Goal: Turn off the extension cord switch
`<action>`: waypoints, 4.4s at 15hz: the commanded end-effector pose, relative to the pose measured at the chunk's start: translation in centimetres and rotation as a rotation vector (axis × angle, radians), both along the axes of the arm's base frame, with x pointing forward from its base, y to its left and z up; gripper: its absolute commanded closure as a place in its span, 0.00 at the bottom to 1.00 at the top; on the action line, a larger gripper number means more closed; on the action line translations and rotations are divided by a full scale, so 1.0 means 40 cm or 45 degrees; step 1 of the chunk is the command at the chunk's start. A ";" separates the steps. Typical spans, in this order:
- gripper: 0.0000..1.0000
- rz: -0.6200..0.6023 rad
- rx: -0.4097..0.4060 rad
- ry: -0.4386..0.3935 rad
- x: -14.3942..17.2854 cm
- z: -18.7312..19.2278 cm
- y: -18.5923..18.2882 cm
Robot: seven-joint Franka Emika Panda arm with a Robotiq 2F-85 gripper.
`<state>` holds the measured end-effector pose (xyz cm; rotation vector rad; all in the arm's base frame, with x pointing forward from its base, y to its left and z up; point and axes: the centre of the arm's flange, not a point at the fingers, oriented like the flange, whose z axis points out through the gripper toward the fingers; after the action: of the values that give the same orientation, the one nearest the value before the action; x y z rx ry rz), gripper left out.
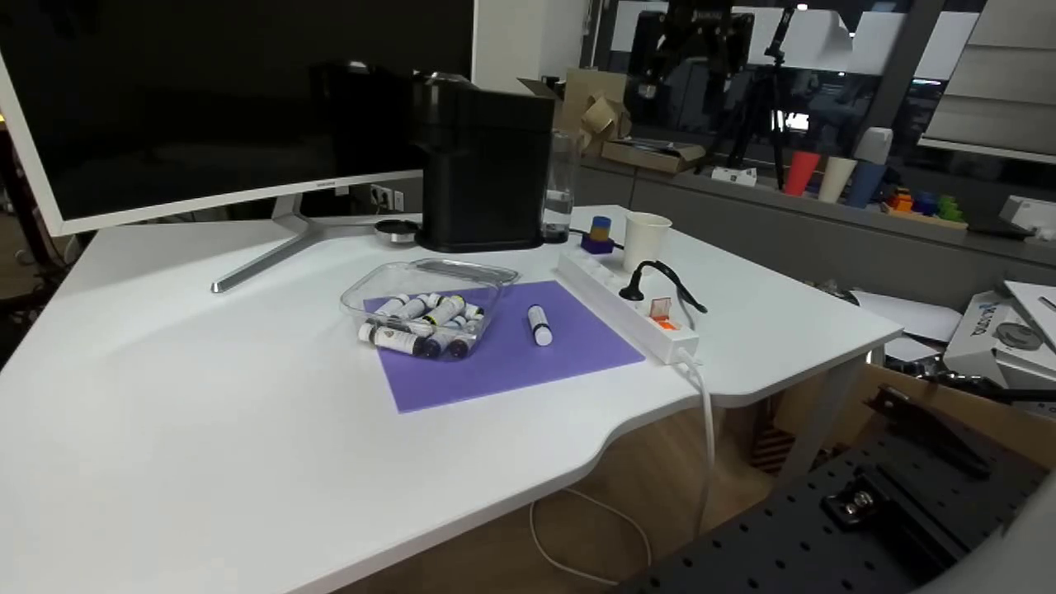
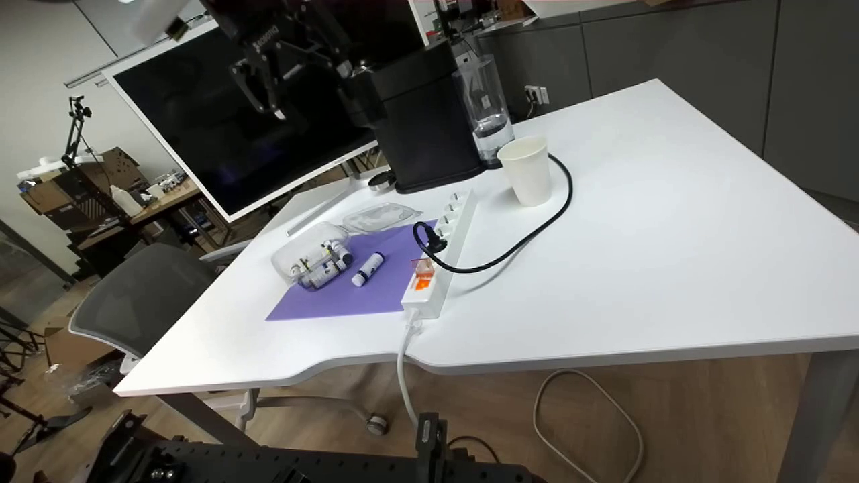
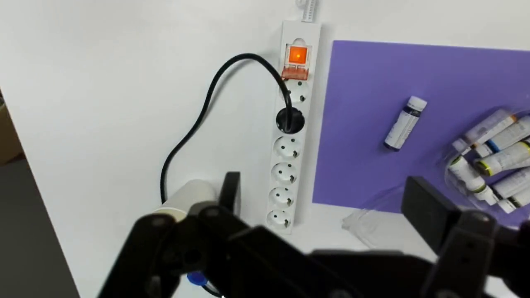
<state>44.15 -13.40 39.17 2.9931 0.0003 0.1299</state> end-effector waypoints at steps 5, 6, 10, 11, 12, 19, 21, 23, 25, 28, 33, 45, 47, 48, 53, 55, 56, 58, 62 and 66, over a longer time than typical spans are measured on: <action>0.00 -0.115 0.011 0.036 -0.116 -0.259 -0.008; 0.00 -0.126 0.016 0.071 -0.122 -0.288 -0.015; 0.00 -0.145 0.023 0.185 -0.127 -0.365 -0.033; 0.00 -0.109 0.044 0.157 -0.143 -0.340 -0.022; 0.00 -0.114 0.047 0.177 -0.145 -0.357 -0.023; 0.25 -0.107 0.029 0.147 -0.125 -0.404 -0.032; 0.33 -0.104 0.023 0.119 -0.117 -0.423 -0.038; 0.49 -0.092 0.022 0.099 -0.111 -0.444 -0.043; 0.63 -0.081 0.025 0.080 -0.104 -0.466 -0.049; 0.83 -0.053 0.033 0.072 -0.094 -0.498 -0.055; 1.00 -0.031 0.038 0.089 -0.085 -0.543 -0.070; 1.00 0.018 0.026 0.123 -0.033 -0.617 -0.085; 1.00 0.022 0.028 0.109 -0.030 -0.622 -0.075; 1.00 0.023 0.033 0.105 -0.028 -0.625 -0.071; 1.00 -0.005 0.031 0.118 -0.025 -0.641 -0.064; 1.00 -0.016 0.014 0.123 -0.025 -0.648 -0.057; 1.00 -0.026 0.008 0.124 -0.025 -0.651 -0.050; 1.00 -0.091 -0.009 0.131 -0.024 -0.663 -0.024; 1.00 -0.183 -0.059 0.167 -0.016 -0.702 0.034; 1.00 -0.202 -0.091 0.187 -0.012 -0.674 0.067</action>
<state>43.44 -12.94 13.99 2.9383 -0.1837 -0.0414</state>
